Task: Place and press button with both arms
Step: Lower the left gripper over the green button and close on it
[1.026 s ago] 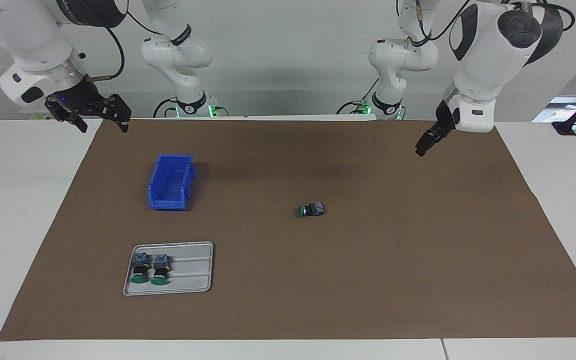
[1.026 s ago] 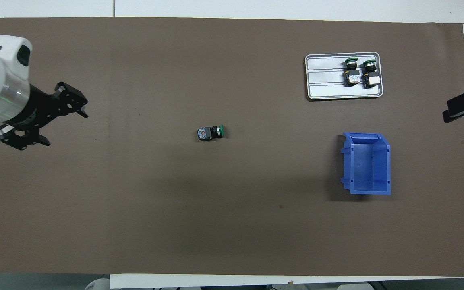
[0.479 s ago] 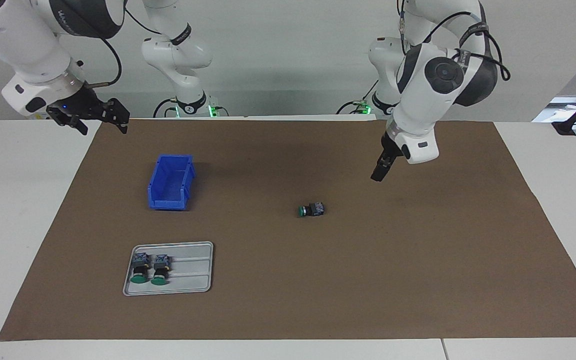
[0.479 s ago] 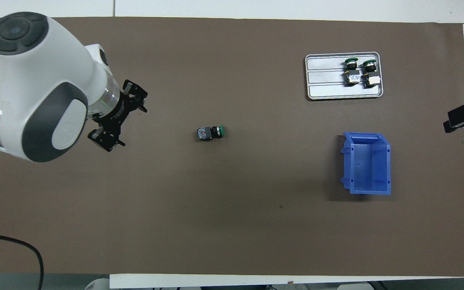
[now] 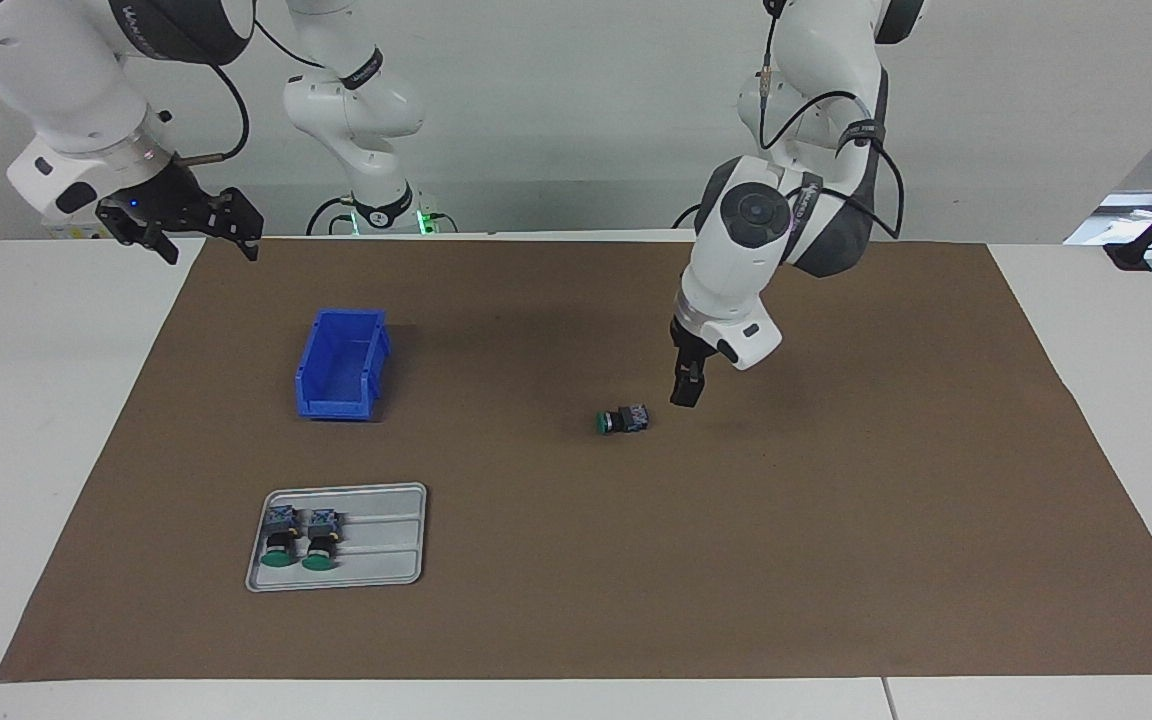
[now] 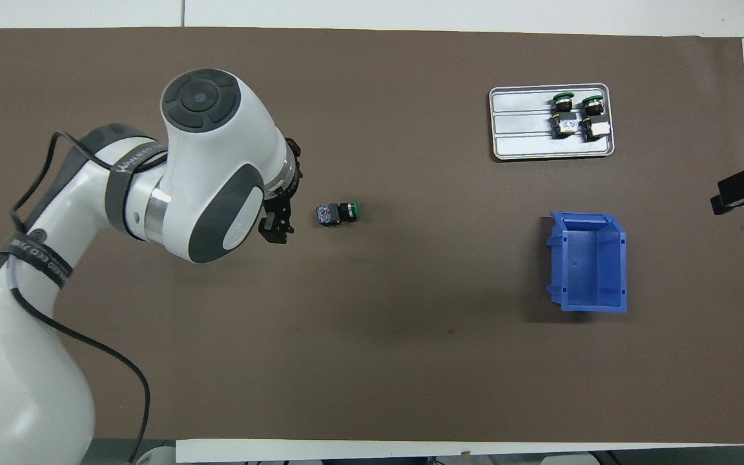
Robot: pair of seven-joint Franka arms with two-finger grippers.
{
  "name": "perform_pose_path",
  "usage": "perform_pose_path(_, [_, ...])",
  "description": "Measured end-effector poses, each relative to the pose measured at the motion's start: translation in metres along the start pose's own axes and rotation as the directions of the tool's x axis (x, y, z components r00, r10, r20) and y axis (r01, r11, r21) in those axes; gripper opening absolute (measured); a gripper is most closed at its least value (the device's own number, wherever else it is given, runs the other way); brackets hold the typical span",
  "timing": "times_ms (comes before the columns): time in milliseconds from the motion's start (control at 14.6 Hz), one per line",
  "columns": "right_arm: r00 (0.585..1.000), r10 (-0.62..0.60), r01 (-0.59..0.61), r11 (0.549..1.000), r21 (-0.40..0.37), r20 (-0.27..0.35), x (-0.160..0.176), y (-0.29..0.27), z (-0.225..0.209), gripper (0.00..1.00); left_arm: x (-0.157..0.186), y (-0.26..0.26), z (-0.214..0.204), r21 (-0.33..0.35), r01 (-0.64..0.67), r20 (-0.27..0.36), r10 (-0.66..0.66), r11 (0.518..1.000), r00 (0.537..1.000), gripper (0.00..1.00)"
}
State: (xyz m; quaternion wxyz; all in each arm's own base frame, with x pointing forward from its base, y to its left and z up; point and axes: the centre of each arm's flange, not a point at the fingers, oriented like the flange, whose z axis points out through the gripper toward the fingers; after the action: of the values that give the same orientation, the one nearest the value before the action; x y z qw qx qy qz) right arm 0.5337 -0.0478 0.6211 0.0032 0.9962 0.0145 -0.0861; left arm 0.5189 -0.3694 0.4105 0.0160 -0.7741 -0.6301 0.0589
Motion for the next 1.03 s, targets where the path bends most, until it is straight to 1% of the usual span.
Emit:
perform_pose_path(205, [1.0,-0.002,0.002,1.0,0.0,0.002,0.0,-0.001,0.001,1.0,-0.026,0.001,0.035,0.007,0.102,-0.007,-0.102,0.995,0.995,1.0])
perform_pose_path(342, [1.0,-0.003,0.003,1.0,0.0,0.002,0.0,-0.002,0.001,1.0,-0.033,0.005,0.051,-0.005,0.173,-0.001,-0.173,0.985,0.985,1.0])
perform_pose_path(684, [1.0,-0.003,0.003,1.0,0.0,0.002,0.0,-0.002,0.001,1.0,-0.05,0.007,0.08,-0.008,0.209,-0.002,-0.209,0.978,0.978,1.0])
perform_pose_path(1026, [1.0,-0.003,0.003,1.0,0.0,0.002,0.0,-0.002,0.001,1.0,-0.05,0.014,0.093,-0.025,0.252,0.01,-0.252,0.967,0.968,0.99])
